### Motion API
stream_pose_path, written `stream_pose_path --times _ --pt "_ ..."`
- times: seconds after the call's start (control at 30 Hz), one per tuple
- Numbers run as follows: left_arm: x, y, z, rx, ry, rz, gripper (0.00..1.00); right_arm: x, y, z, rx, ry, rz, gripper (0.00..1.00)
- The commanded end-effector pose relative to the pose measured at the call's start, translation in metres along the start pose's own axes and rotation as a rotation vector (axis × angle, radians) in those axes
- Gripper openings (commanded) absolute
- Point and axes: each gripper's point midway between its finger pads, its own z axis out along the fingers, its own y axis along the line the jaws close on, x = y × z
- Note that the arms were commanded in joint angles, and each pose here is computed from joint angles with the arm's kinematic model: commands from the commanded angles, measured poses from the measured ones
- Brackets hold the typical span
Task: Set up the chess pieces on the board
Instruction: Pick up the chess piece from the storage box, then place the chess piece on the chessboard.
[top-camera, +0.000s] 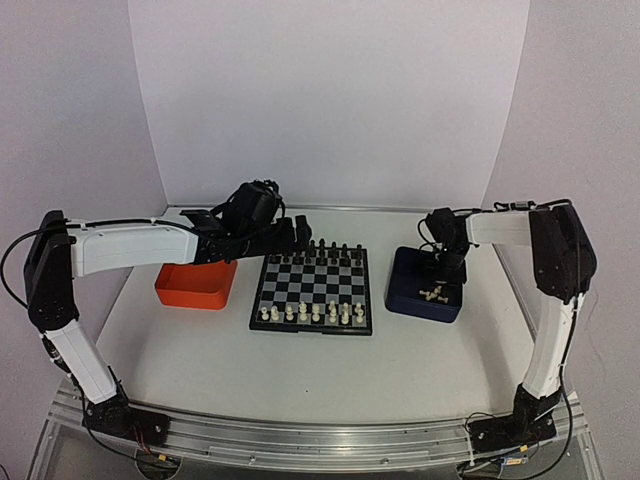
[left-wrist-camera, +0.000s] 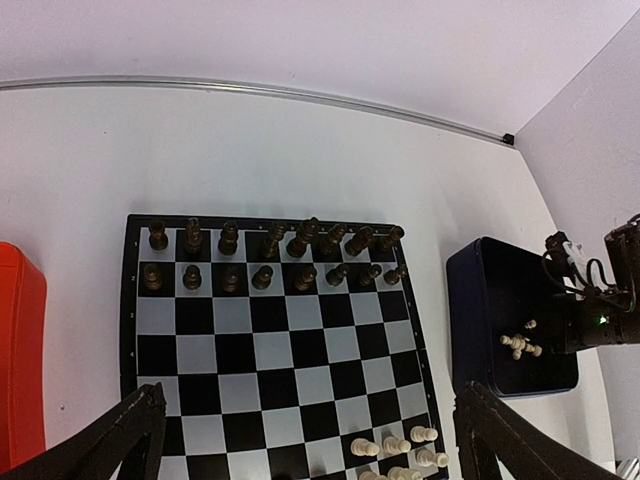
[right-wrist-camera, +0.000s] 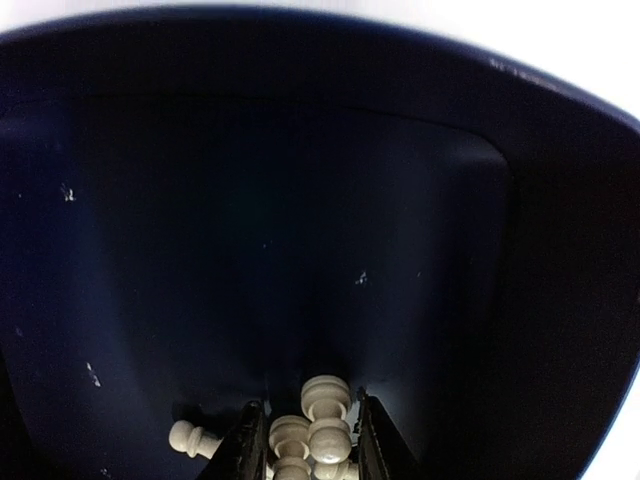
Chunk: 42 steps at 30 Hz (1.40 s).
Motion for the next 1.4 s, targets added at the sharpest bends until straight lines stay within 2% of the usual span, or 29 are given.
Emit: stream_pose_path --times 0.0,0.1,0.27,0.43,0.57,0.8,0.93,1.03,1.23,1.37 --pt "-0.004 -0.001 -0.006 0.001 -0.002 -0.005 1.00 -0.016 -0.003 -0.004 0.024 -0.033 0.002 0.28" --pt "-0.003 -0.001 -0.005 0.000 0.000 -0.005 1.00 -0.017 -0.001 -0.004 0.018 -0.033 0.002 0.28" --pt "-0.001 -0.002 -0.001 0.003 0.011 0.001 1.00 -0.018 0.000 -0.003 0.009 -0.030 0.008 0.13" --pt "-0.003 -0.005 0.000 0.003 0.011 0.012 1.00 -0.017 -0.002 -0.005 0.019 -0.033 0.010 0.10" --pt "-0.004 -0.006 0.000 0.004 0.008 0.019 1.00 -0.022 -0.005 -0.011 0.035 -0.057 0.005 0.00" --pt "-0.007 -0.005 0.000 -0.001 0.000 0.027 1.00 -0.061 -0.002 -0.066 0.007 -0.215 -0.053 0.00" --pt "-0.005 -0.002 -0.001 -0.007 -0.003 0.019 1.00 -0.064 0.002 -0.105 -0.065 -0.280 -0.059 0.00" --pt "-0.004 0.002 -0.002 -0.017 -0.003 0.013 1.00 -0.050 0.028 -0.129 -0.186 -0.291 -0.109 0.00" --pt "-0.006 0.017 -0.007 -0.048 -0.016 -0.004 1.00 -0.005 0.133 -0.176 -0.425 -0.302 -0.429 0.00" --pt "-0.004 0.027 -0.011 -0.074 -0.021 -0.014 1.00 0.028 0.191 -0.183 -0.530 -0.250 -0.589 0.00"
